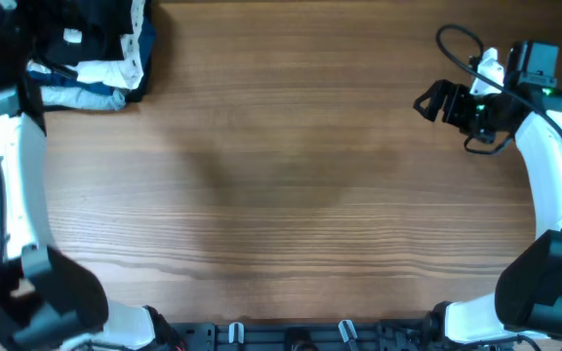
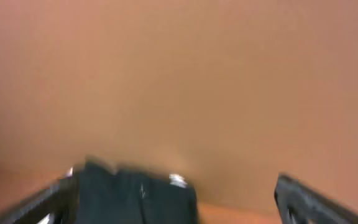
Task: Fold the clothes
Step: 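Carry the folded shirt left and place it on the clothes stack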
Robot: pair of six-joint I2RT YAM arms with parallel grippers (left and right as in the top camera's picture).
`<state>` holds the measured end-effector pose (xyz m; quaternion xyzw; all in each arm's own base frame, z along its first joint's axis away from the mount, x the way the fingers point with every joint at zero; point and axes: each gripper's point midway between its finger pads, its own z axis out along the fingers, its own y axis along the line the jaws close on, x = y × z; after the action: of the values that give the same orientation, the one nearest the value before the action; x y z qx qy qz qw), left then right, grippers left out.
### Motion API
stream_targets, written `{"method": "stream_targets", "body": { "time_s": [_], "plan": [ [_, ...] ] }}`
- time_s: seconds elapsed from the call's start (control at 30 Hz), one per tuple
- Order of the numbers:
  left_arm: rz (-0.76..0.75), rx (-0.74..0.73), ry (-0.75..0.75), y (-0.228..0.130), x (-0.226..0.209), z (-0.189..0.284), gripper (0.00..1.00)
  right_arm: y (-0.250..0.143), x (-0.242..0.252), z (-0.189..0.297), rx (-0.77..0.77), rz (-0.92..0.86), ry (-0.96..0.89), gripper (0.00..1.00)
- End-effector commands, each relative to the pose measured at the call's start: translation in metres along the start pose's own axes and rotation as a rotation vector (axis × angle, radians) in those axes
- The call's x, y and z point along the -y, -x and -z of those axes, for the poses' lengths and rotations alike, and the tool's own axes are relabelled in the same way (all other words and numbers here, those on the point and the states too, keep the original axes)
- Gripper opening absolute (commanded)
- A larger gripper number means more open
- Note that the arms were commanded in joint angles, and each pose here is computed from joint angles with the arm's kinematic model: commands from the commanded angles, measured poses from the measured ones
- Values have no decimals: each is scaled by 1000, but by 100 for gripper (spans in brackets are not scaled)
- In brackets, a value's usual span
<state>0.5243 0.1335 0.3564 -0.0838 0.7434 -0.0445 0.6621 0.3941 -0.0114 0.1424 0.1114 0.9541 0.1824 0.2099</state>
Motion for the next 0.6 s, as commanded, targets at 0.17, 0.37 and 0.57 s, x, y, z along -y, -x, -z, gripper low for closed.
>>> {"method": "stream_targets", "body": {
  "time_s": [0.17, 0.37, 0.57],
  "plan": [
    [-143, -126, 37, -144, -46, -121, 100, -6, -17, -9, -24, 27, 22, 99],
    [-184, -446, 257, -248, -107, -110, 100, -2, -22, -10, -6, 50, 29, 99],
    [-190, -364, 312, -128, -98, -56, 100, 55, -47, 62, 157, 224, -19, 100]
  ]
}}
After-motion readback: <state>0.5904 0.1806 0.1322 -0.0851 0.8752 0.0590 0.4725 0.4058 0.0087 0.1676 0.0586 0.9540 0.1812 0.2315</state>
